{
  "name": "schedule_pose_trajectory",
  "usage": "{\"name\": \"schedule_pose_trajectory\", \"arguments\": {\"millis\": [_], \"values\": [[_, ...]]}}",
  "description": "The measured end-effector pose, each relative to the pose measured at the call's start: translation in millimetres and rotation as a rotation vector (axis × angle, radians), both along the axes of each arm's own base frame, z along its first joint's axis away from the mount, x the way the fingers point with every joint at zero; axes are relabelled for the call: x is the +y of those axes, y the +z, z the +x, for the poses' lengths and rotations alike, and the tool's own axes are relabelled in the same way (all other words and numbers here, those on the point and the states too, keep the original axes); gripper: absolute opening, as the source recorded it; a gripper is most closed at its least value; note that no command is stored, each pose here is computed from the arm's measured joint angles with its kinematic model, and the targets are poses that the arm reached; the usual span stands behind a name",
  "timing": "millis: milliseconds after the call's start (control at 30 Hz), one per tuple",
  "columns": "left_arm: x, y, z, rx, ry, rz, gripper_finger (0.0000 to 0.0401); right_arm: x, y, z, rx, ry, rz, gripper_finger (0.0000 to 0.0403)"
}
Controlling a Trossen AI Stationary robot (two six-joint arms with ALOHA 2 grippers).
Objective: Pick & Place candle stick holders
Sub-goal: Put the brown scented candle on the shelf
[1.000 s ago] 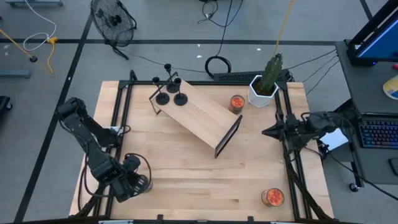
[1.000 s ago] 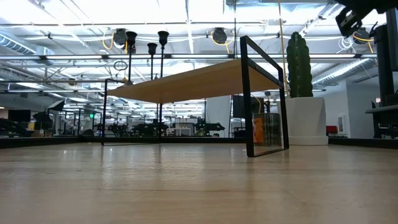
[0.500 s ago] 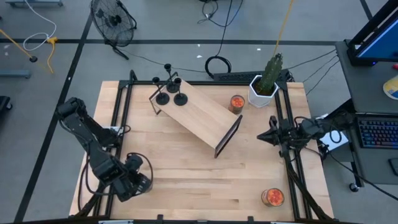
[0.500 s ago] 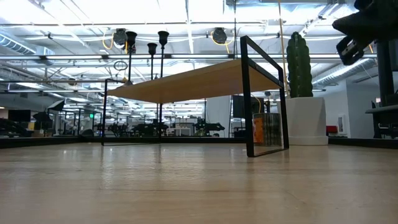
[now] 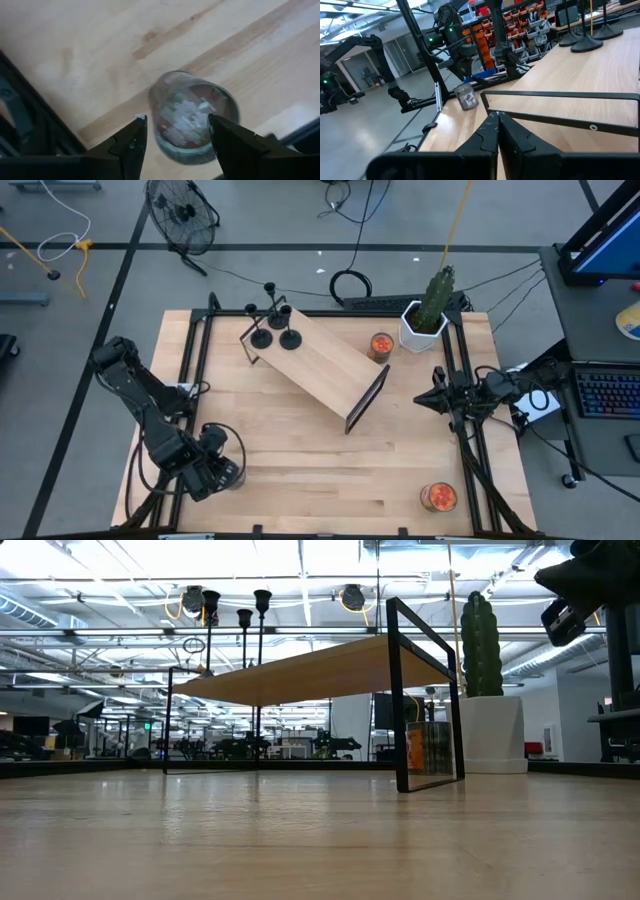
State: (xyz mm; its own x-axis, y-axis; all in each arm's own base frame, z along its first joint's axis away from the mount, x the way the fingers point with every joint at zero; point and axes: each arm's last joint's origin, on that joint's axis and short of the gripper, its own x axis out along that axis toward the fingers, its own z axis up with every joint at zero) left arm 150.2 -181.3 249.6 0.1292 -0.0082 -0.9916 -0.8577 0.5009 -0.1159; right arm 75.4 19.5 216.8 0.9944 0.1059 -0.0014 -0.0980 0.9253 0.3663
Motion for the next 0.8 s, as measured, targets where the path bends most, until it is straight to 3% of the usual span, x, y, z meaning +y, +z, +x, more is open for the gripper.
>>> {"name": "schedule_pose_trajectory", "arguments": {"millis": [300, 800], "values": [[3, -5, -2, 0.018, 0.0, 0.022, 0.0218, 0, 0, 0, 0.001, 0.0, -0.002, 0.0], [1, -46, -4, 0.028, 0.025, -0.093, 0.021, 0, 1, 0, -0.005, 0.0, 0.007, 0.0]]}}
